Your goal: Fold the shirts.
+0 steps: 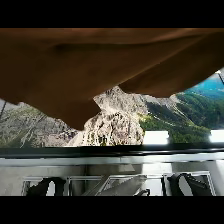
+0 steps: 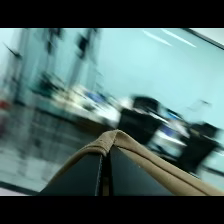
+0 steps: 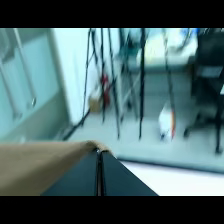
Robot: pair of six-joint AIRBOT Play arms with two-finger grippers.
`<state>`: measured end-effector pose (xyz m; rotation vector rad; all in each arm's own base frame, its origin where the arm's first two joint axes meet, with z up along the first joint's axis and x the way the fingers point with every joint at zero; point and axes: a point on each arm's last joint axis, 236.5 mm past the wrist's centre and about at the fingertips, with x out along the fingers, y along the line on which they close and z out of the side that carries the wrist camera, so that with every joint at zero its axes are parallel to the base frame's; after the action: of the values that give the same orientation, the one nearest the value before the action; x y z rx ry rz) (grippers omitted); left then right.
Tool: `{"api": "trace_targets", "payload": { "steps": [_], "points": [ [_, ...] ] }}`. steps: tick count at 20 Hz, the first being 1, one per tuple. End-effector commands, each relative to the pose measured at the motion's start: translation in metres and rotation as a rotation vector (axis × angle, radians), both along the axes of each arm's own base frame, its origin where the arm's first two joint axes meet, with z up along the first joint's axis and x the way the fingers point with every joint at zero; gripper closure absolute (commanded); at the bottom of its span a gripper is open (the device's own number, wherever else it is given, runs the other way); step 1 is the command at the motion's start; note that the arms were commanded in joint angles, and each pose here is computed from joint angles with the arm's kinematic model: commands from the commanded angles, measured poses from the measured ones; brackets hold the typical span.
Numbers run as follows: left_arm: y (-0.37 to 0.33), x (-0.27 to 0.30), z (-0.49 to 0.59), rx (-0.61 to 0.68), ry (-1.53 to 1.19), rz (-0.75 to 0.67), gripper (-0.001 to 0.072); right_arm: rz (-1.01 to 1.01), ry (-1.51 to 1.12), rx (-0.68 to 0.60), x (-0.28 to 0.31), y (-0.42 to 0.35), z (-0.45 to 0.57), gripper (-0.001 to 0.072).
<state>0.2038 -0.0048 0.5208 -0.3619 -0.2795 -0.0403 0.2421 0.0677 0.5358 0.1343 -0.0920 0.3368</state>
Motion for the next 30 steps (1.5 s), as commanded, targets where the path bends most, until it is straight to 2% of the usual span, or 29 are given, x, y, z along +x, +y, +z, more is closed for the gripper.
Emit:
{"api": "trace_targets", "payload": {
  "steps": [1,3,4,8,10,15,20,23,26,30],
  "points": [
    [0.035,-0.041,0.024,0.119,0.043,0.304,0.0692,-0.111,-0.127,-0.032,-0.038,-0.006,0.035,0.0693],
    [0.050,-0.017,0.013,0.128,0.145,0.314,0.0692,-0.081,-0.027,-0.032,-0.017,-0.008,0.012,0.0693],
    [0.050,0.001,0.006,0.124,0.184,0.271,0.0692,-0.044,0.032,-0.017,-0.004,-0.006,-0.002,0.0694],
    [0.014,0.095,-0.063,0.112,0.405,-0.081,0.0691,0.112,0.337,0.065,0.065,-0.002,-0.089,0.0694],
    [0.003,0.147,-0.124,0.106,0.562,-0.169,0.0691,0.159,0.515,0.111,0.104,0.000,-0.154,0.0693],
    [-0.008,0.261,-0.337,0.226,1.008,-0.190,0.0692,0.099,0.980,0.222,0.202,-0.016,-0.385,0.0694],
    [-0.014,0.331,-0.504,0.168,1.278,-0.225,0.0692,0.034,1.225,0.374,0.266,-0.038,-0.544,0.0694],
    [-0.022,0.372,-0.533,0.152,1.299,-0.234,0.0692,0.035,1.240,0.432,0.299,-0.048,-0.569,0.0694],
    [-0.030,0.407,-0.520,0.136,1.233,-0.227,0.0692,0.025,1.189,0.427,0.330,-0.057,-0.559,0.0694],
    [-0.030,0.406,-0.528,0.118,1.290,-0.233,0.0692,0.022,1.227,0.360,0.325,-0.068,-0.562,0.0694]
  ]
}}
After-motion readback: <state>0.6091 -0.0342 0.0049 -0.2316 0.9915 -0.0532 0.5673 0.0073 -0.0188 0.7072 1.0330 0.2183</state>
